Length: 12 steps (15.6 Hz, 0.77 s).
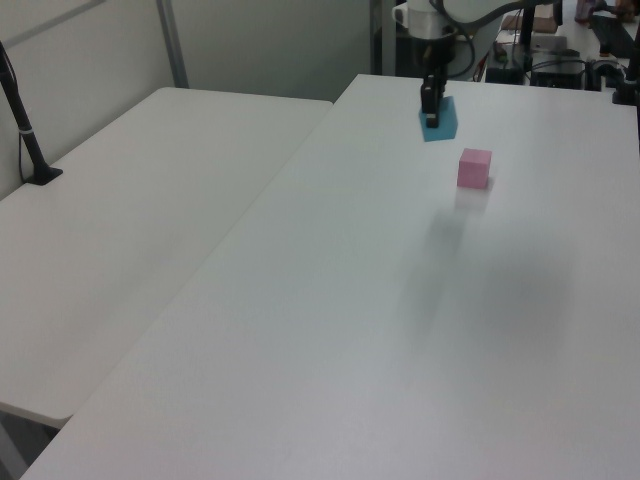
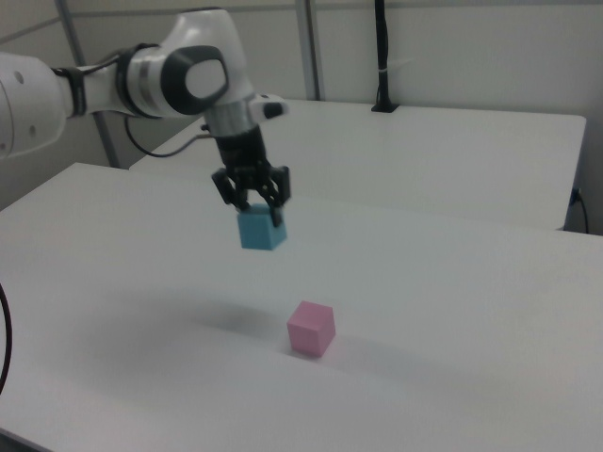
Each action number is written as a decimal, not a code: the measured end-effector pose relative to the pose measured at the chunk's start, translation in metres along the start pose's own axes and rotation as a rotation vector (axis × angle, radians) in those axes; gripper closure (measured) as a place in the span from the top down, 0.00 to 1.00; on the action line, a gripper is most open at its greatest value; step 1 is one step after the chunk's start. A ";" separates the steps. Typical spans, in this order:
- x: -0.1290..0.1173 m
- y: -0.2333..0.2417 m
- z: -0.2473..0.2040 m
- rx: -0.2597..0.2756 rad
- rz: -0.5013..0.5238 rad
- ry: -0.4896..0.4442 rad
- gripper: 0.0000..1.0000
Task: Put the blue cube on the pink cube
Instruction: 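Lift the blue cube and carry it over the pink cube, then lower the blue cube onto the pink cube and open the gripper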
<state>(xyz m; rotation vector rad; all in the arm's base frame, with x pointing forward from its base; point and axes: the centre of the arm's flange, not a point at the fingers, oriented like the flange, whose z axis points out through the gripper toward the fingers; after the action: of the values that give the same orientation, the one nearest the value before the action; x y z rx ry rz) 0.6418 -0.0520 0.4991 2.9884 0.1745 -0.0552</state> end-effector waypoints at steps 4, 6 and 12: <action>-0.027 0.062 0.035 -0.018 0.018 0.011 0.58; -0.034 0.070 0.057 -0.024 0.030 0.027 0.58; -0.050 0.082 0.094 -0.023 0.023 0.006 0.58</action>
<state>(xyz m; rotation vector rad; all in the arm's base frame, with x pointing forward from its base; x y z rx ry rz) 0.5994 -0.1521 0.4208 2.9670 0.1409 -0.0417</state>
